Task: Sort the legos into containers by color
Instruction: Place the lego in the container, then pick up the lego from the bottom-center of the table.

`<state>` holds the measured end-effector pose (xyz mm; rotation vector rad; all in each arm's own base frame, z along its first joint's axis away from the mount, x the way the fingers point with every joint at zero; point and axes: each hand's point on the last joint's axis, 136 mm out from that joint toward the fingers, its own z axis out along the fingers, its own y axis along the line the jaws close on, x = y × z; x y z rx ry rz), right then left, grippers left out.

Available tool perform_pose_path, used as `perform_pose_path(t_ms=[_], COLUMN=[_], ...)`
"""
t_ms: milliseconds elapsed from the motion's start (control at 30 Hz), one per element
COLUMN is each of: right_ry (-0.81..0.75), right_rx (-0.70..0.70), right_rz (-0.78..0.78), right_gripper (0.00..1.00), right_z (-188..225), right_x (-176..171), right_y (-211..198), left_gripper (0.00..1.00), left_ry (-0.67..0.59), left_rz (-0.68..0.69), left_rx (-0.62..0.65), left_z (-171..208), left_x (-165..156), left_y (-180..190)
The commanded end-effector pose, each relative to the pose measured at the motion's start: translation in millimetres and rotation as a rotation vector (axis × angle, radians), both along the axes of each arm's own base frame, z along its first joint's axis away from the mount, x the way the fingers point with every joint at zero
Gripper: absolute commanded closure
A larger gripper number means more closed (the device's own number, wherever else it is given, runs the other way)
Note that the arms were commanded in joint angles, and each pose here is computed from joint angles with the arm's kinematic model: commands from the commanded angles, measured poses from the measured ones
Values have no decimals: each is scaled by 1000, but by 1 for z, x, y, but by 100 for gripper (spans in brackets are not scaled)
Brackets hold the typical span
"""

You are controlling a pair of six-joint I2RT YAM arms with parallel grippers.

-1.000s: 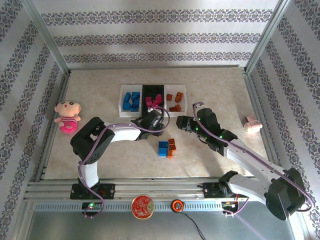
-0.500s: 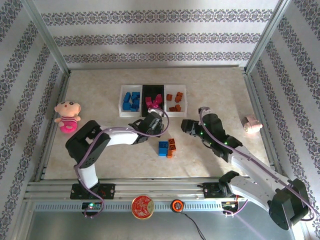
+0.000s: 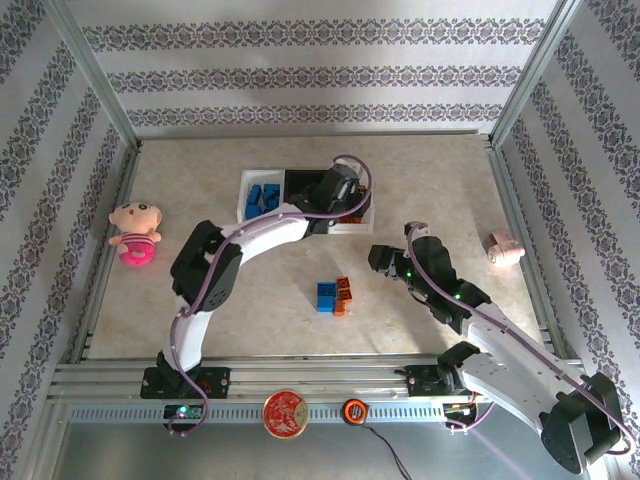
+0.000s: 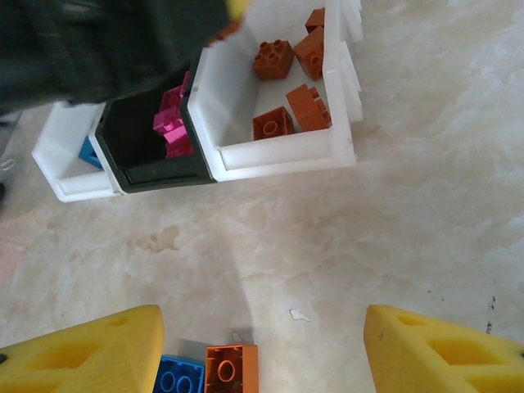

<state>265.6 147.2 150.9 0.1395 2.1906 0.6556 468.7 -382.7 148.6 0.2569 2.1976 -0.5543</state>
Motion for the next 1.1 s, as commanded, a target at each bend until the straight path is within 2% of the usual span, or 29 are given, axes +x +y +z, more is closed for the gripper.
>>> perform_pose_path(t_ms=[0,100,267,333,467,533,633,733,900,1067], right_ry=[23,26,24,24,28,31,38,49,88,170], right_rx=[-6,-1,7,6,-1,3,15,16,-35,-100], right_rz=[-34,-29,-23,-19,-12,-4,25,73,159,247], right_gripper=[34,34,33,31,30,30,30,30,30,31], right_z=[-9,-8,-4,-2,0,1,2,3,-7,-31], right_x=[-4,-5,-9,-9,-9,-8,-9,-11,-23,-44], right_y=[-9,-9,-9,-9,-8,-6,1,11,33,52], left_gripper=[68,65,44,34,20,15,1,0,0,0], left_ry=[63,90,119,102,57,27,-20,-57,-58,-12], left_rz=[36,72,102,93,75,57,14,-32,-55,-7], left_rx=[59,58,48,28,-34,-95,-165,-182,-202,-198], left_z=[-17,-24,-29,-16,20,43,75,92,86,49], left_x=[15,33,46,45,35,22,-8,-49,-116,-165], left_y=[9,13,19,18,19,21,25,34,64,109])
